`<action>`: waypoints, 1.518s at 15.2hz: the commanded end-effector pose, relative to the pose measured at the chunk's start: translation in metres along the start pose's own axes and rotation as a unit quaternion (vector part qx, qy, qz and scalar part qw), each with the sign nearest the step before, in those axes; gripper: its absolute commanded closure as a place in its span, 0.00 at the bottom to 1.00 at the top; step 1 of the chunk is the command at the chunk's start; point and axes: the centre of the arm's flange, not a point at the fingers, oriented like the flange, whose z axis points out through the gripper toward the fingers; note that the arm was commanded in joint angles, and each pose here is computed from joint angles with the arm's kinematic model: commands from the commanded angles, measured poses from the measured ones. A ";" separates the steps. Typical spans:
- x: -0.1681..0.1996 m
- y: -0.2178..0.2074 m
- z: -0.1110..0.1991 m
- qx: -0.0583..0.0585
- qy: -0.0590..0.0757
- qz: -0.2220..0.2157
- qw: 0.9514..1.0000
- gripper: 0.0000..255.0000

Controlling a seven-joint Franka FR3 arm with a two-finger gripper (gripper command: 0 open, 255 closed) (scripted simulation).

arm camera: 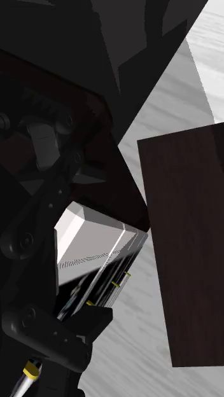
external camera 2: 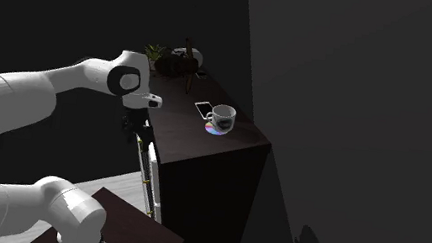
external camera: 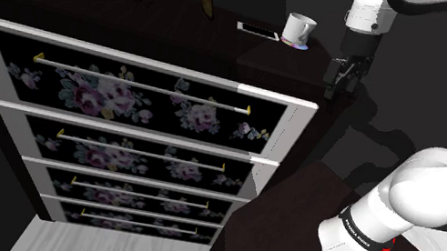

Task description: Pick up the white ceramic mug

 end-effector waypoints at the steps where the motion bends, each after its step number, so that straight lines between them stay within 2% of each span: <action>1: 0.000 0.000 0.000 0.000 0.000 0.000 1.000 0.00; 23: 0.247 0.105 -0.106 0.019 0.013 -0.009 1.000 0.00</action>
